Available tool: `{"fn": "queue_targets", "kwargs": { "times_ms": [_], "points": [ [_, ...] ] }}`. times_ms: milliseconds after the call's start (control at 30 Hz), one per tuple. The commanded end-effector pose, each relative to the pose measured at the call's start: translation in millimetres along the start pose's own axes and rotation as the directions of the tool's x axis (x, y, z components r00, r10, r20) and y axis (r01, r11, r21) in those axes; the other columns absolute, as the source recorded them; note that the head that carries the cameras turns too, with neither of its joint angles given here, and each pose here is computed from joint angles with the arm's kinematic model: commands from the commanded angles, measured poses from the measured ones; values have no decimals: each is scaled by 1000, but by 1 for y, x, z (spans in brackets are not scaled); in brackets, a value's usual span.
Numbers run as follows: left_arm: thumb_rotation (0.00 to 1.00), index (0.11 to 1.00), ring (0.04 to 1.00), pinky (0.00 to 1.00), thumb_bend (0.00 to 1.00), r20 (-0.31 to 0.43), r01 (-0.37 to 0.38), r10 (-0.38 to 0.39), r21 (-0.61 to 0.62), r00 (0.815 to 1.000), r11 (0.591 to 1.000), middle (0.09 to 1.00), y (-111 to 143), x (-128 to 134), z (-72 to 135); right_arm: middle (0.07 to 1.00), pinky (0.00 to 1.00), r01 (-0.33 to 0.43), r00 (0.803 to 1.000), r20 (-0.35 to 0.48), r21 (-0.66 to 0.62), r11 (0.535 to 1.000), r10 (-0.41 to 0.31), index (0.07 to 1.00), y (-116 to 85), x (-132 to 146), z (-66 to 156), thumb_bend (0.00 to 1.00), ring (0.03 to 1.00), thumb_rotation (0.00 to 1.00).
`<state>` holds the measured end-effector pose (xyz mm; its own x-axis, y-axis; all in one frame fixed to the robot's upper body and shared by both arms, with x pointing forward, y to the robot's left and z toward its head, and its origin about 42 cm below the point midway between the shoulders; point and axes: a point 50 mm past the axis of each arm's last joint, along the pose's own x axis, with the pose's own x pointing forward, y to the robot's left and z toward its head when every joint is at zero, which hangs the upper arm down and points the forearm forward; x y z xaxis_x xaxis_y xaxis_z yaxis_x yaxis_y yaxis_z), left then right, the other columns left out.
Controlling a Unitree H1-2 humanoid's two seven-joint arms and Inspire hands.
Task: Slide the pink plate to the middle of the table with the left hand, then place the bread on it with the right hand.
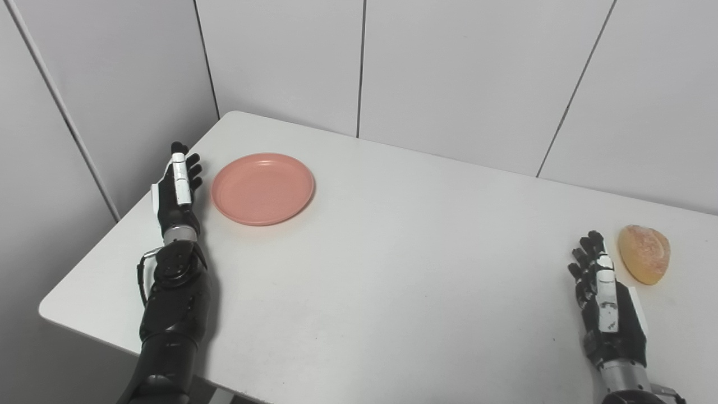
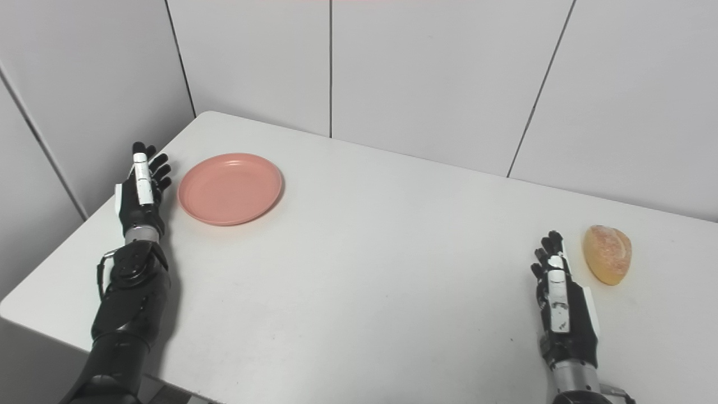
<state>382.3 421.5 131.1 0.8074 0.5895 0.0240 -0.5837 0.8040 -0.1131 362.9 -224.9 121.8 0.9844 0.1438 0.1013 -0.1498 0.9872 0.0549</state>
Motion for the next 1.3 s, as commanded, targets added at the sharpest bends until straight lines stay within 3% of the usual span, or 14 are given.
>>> {"fn": "queue_targets", "kwargs": {
  "times_ms": [0, 900, 1267],
  "points": [
    [1000, 849, 874, 882, 775, 58, 59, -58, -17, 997, 998, 858, -17, 11, 18, 1000, 1000, 2, 999, 35, 0, 1000, -2, 1000, 0, -2, 4, 752, 1000, 979],
    [1000, 871, 892, 887, 780, 1, 223, -223, -44, 975, 974, 876, -67, 3, 13, 1000, 1000, 2, 999, 32, 12, 1000, -2, 1000, 0, -3, 7, 756, 1000, 958],
    [1000, 867, 892, 898, 749, 13, 296, -296, -27, 955, 955, 869, -86, -7, 16, 1000, 1000, 0, 1000, 29, 12, 1000, 0, 1000, 3, 0, 5, 783, 1000, 957]
  ]
}}
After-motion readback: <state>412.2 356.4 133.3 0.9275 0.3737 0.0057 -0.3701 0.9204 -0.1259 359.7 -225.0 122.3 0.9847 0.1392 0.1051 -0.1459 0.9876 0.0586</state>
